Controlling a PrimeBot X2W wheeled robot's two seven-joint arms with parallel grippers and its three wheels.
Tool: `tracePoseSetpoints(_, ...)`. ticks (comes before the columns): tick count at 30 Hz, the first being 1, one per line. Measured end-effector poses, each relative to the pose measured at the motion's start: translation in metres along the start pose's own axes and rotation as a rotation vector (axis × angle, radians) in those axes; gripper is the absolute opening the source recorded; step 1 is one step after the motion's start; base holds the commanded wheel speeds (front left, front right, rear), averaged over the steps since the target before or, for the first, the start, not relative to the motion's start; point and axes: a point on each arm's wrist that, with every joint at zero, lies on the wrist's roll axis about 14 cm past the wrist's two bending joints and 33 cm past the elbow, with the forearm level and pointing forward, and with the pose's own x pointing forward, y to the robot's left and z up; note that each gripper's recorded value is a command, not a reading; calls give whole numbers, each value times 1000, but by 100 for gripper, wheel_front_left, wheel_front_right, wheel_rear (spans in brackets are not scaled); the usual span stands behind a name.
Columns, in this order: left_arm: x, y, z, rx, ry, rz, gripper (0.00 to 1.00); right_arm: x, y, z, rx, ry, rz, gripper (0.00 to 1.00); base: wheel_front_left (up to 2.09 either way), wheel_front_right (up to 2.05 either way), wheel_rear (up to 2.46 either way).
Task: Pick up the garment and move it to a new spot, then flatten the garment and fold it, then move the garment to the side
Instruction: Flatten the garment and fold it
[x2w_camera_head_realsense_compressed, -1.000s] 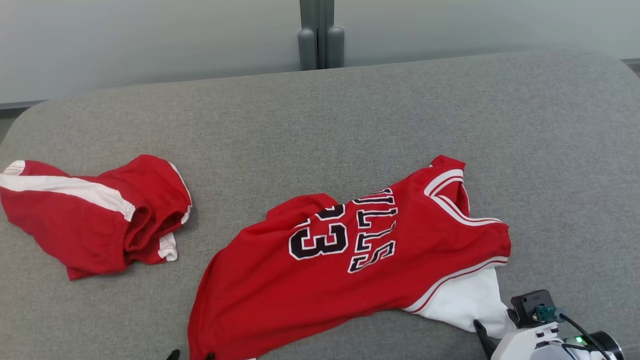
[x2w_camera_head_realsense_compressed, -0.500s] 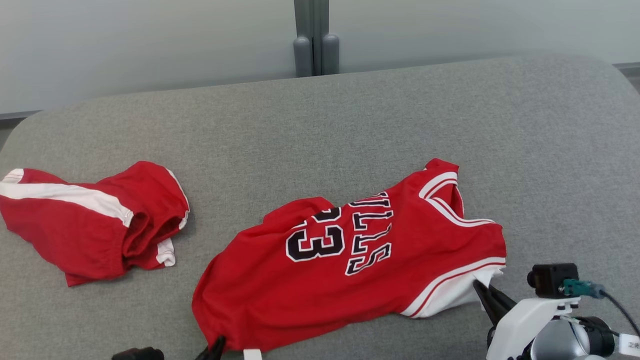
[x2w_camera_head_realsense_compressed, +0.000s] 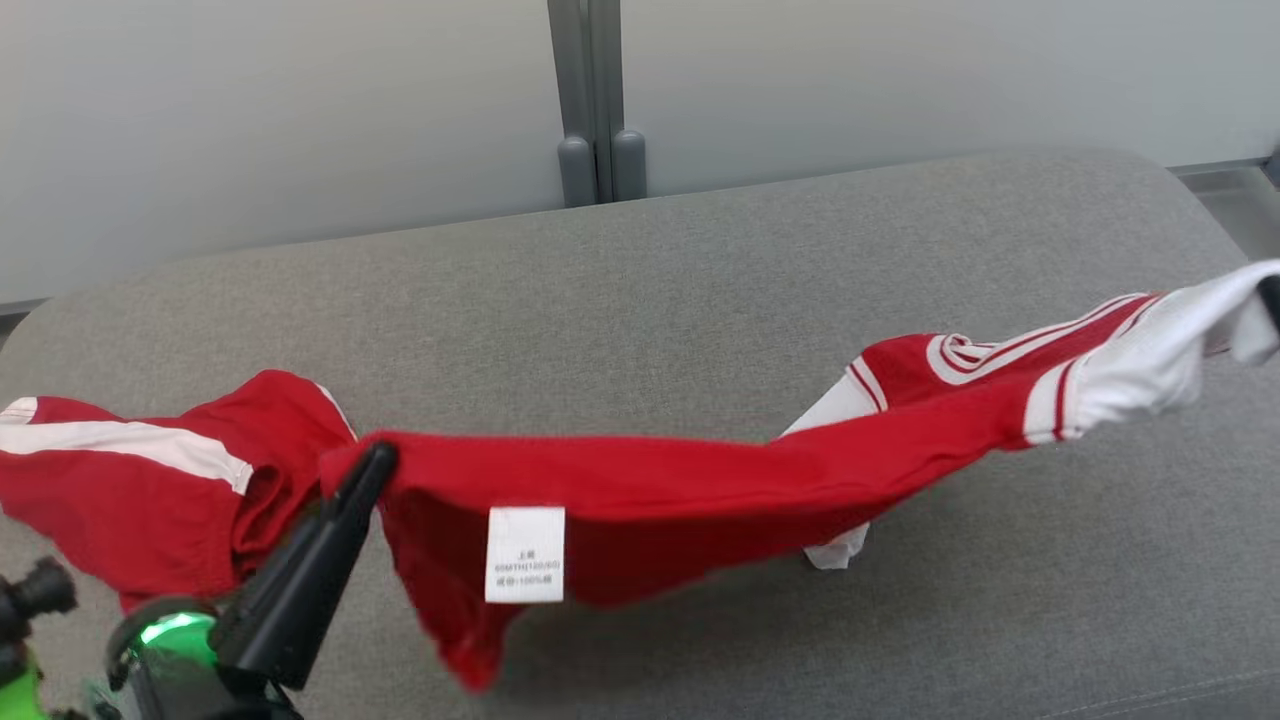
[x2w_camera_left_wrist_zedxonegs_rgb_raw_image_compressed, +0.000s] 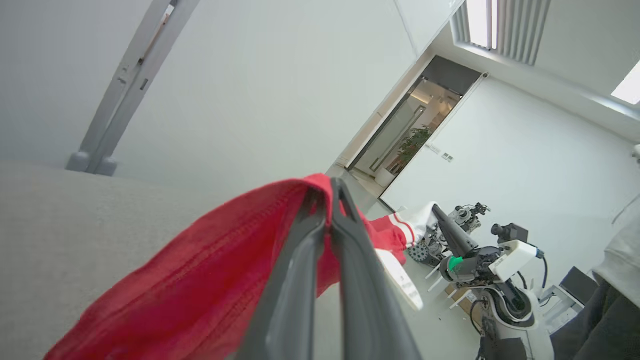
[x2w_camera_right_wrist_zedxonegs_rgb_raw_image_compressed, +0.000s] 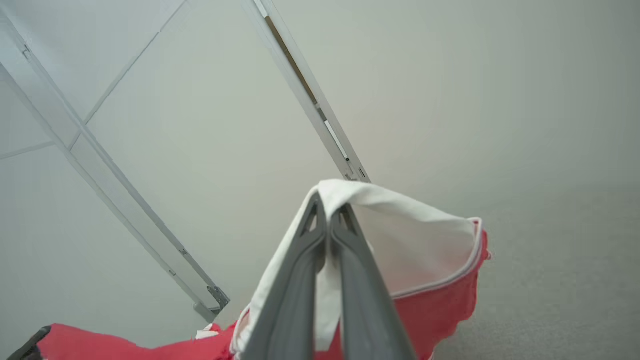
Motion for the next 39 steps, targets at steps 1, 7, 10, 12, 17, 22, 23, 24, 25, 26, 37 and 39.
tracePoseSetpoints(1, 5, -12, 9, 6, -7, -38, 0, 0, 2, 15, -18, -38, 8, 0, 0, 0, 0)
tracePoseSetpoints(7, 41, -48, 50, 62, 3, -167, 0, 23, 33, 73, -139, -123, 124, 0, 0, 0, 0)
tracePoseSetpoints(10, 64, -48, 63, 109, 37, -183, 0, 51, 35, 88, -196, -119, 121, 0, 0, 0, 0)
tracePoseSetpoints(12, 82, -40, 72, 154, 58, -175, 0, 74, 31, 95, -218, -114, 96, 0, 0, 0, 0)
tracePoseSetpoints(17, 139, 12, 99, 222, 93, -86, 0, 154, 33, 92, -262, -71, 58, 0, 0, 0, 0)
tracePoseSetpoints(22, 204, 76, 128, 253, 42, 3, 0, 241, 36, 89, -320, -103, 27, 0, 0, 0, 0)
tracePoseSetpoints(23, 219, 89, 134, 261, 23, 18, 0, 260, 37, 88, -311, -123, 40, 0, 0, 0, 0)
tracePoseSetpoints(24, 233, 103, 141, 282, -2, 34, 0, 280, 41, 86, -309, -147, 56, 0, 0, 0, 0)
tracePoseSetpoints(25, 246, 114, 148, 288, -34, 32, 0, 298, 44, 84, -303, -183, 77, 0, 0, 0, 0)
tracePoseSetpoints(26, 256, 123, 154, 267, -70, 29, 0, 313, 45, 78, -288, -197, 90, 0, 0, 0, 0)
tracePoseSetpoints(37, 287, 304, 124, 349, -154, 266, 0, 416, -18, -94, -145, -87, 77, 0, 0, 0, 0)
tracePoseSetpoints(39, 276, 338, 89, 334, -90, 322, 0, 410, -45, -136, -116, -37, 33, 0, 0, 0, 0)
